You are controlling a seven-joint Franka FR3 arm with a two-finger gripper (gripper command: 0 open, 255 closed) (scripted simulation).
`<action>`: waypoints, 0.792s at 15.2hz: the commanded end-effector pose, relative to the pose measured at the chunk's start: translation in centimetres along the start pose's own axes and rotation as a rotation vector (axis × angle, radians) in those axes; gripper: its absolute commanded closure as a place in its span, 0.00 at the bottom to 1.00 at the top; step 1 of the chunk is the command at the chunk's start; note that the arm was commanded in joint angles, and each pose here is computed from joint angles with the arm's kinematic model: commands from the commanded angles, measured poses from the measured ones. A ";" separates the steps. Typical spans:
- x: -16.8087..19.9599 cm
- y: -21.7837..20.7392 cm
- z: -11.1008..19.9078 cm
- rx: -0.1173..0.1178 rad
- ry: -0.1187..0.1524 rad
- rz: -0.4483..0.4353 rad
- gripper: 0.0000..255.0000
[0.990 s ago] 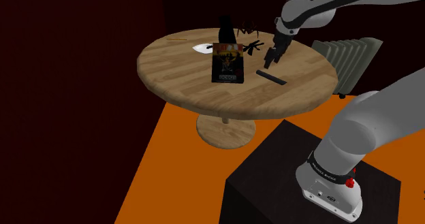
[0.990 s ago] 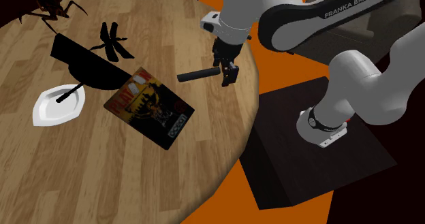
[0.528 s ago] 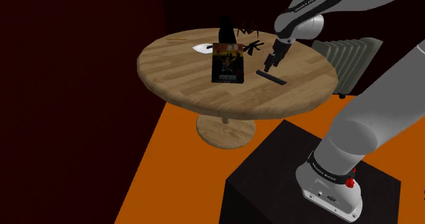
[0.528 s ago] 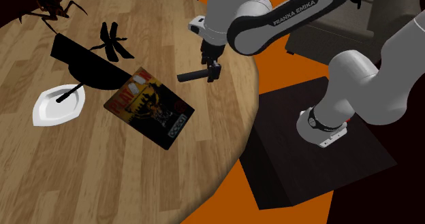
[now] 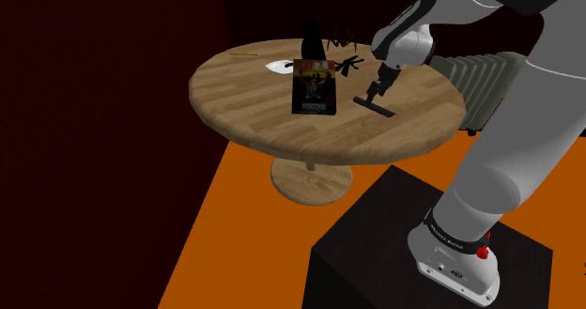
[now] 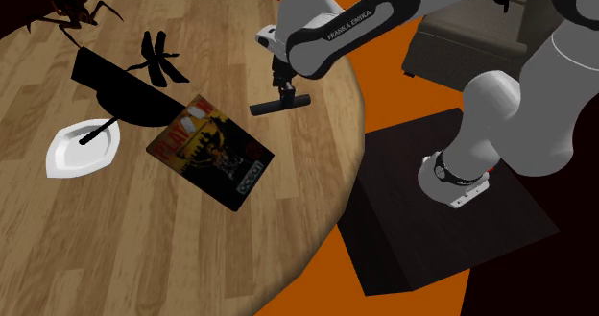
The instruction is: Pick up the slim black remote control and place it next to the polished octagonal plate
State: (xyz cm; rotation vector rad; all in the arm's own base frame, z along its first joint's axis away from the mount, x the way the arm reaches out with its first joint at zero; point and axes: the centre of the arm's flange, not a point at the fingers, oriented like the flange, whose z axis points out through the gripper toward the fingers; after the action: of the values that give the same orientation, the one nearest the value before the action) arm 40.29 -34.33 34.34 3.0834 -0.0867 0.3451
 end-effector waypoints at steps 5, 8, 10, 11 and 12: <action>0.1 0.2 3.3 -0.001 0.002 0.001 0.00; 0.1 0.2 3.7 -0.001 0.002 0.001 0.00; 0.1 0.2 3.7 -0.001 0.002 0.001 0.00; 0.1 0.2 3.7 -0.001 0.002 0.001 0.00; 0.1 0.2 3.7 -0.001 0.002 0.001 0.00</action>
State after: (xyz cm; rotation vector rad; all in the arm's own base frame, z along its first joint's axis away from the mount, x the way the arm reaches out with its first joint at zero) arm 41.20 -34.64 30.82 3.0818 -0.0880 0.3475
